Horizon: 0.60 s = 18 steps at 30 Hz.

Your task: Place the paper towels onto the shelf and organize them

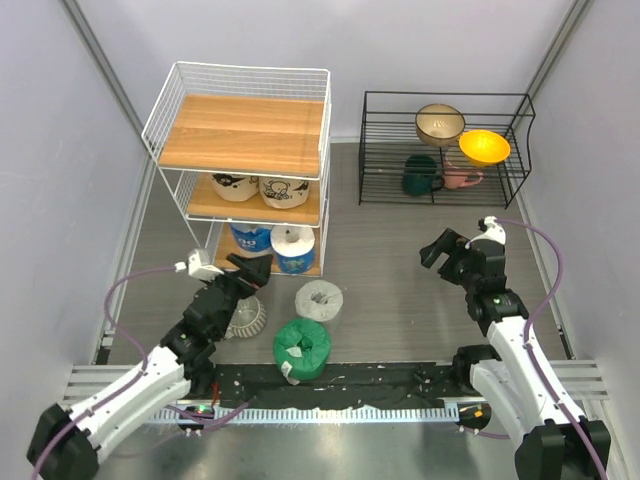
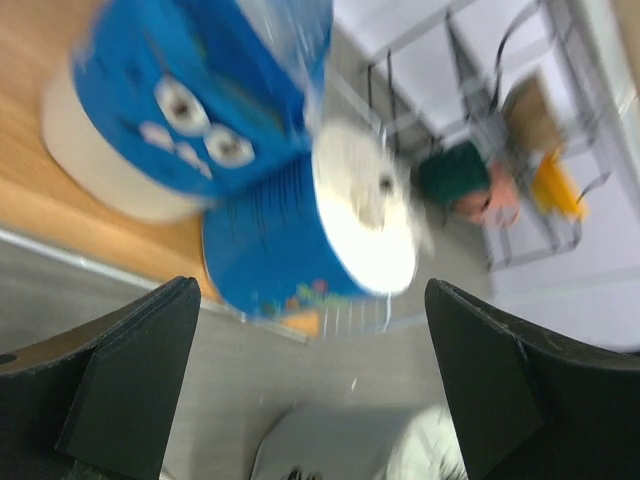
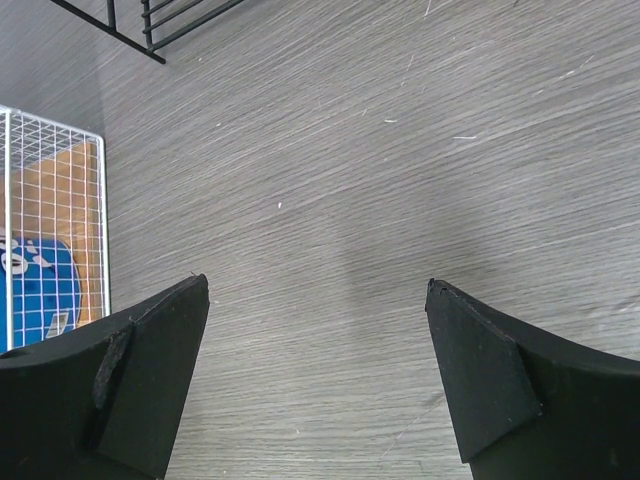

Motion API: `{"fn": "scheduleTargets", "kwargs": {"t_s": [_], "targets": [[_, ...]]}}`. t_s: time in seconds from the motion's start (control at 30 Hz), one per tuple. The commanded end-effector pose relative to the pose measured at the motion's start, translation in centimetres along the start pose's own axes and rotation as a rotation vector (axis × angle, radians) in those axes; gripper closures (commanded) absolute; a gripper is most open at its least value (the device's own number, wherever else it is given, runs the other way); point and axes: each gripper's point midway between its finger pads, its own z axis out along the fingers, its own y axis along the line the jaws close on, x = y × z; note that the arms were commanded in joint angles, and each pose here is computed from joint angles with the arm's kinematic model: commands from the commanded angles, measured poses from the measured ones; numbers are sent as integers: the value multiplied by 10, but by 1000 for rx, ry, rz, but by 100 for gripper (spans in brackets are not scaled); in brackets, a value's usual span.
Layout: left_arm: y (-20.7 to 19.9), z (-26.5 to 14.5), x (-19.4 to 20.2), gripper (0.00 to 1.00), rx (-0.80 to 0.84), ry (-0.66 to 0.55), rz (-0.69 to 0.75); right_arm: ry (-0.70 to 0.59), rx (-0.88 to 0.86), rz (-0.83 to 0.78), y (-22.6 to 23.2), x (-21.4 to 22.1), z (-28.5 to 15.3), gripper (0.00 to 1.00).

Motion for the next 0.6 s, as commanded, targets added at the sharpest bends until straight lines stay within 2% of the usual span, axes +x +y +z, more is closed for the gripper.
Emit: {"fn": "scheduleTargets", "kwargs": {"t_s": [0.0, 0.03, 0.17, 0.37, 0.57], "targets": [[-22, 1, 10, 0, 12, -2, 96, -32, -42, 4, 10, -8, -1, 4], [-33, -1, 19, 0, 42, 20, 101, -30, -40, 1, 10, -8, -1, 4], [-31, 5, 36, 0, 19, 37, 113, -35, -31, -4, 8, -10, -3, 4], [-37, 13, 40, 0, 11, 28, 112, -32, -21, -10, 5, -8, -3, 4], [-43, 24, 55, 0, -9, 67, 189, -29, -20, -10, 5, -7, -3, 4]]}}
